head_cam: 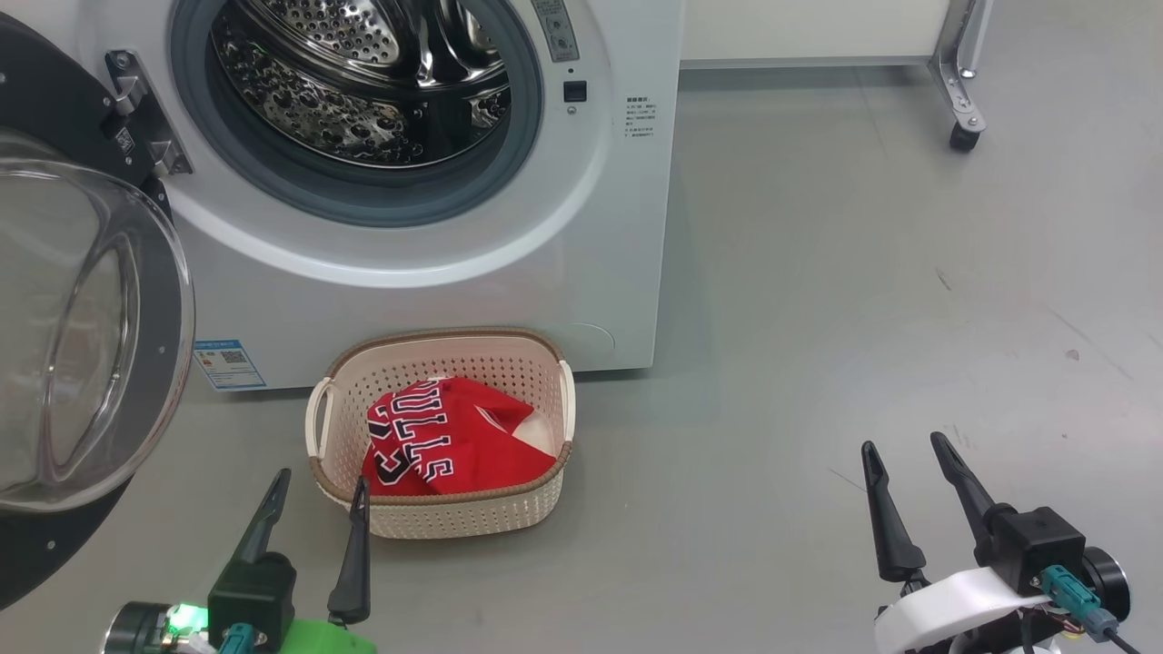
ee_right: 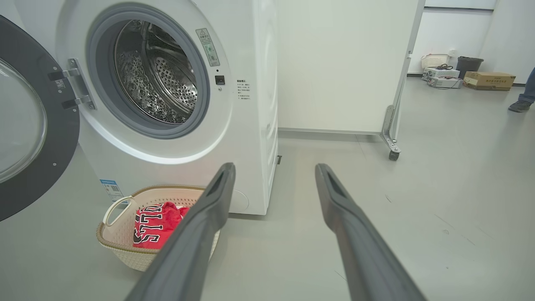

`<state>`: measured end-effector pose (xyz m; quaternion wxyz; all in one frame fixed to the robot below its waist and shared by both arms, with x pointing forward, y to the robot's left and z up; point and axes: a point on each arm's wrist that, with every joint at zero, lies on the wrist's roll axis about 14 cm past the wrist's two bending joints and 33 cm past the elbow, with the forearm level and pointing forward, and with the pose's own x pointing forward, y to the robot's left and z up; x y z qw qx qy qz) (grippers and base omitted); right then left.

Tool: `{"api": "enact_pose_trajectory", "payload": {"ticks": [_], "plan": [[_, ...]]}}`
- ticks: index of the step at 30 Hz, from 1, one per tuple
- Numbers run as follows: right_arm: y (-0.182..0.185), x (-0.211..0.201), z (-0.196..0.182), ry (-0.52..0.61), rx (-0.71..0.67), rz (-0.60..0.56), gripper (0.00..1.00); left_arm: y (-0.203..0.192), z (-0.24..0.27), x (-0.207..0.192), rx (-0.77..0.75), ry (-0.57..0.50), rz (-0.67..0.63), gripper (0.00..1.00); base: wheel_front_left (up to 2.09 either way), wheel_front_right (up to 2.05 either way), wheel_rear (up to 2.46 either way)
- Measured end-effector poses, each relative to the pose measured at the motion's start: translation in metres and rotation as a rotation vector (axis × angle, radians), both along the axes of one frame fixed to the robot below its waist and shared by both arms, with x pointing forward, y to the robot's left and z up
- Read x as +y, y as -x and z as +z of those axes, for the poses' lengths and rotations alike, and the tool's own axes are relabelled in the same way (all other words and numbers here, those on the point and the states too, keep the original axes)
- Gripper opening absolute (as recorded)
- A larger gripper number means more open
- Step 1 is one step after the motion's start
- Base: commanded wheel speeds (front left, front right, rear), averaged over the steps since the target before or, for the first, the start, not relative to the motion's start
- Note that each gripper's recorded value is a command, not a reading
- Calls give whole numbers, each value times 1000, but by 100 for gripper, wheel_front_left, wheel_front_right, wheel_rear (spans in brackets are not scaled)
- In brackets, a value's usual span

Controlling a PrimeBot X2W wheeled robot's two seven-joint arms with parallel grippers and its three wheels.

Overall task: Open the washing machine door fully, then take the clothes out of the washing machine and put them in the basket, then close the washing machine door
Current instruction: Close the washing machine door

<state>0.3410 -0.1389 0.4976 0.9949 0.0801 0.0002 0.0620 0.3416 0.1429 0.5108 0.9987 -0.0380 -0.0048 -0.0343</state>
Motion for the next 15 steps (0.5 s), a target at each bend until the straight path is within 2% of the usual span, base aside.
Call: {"api": "enact_pose_trajectory", "payload": {"ticks": [15], "plan": [[-4,5,-3,21,9,22,100,10,1,12,-2,3,39,100,0,0,0]]}}
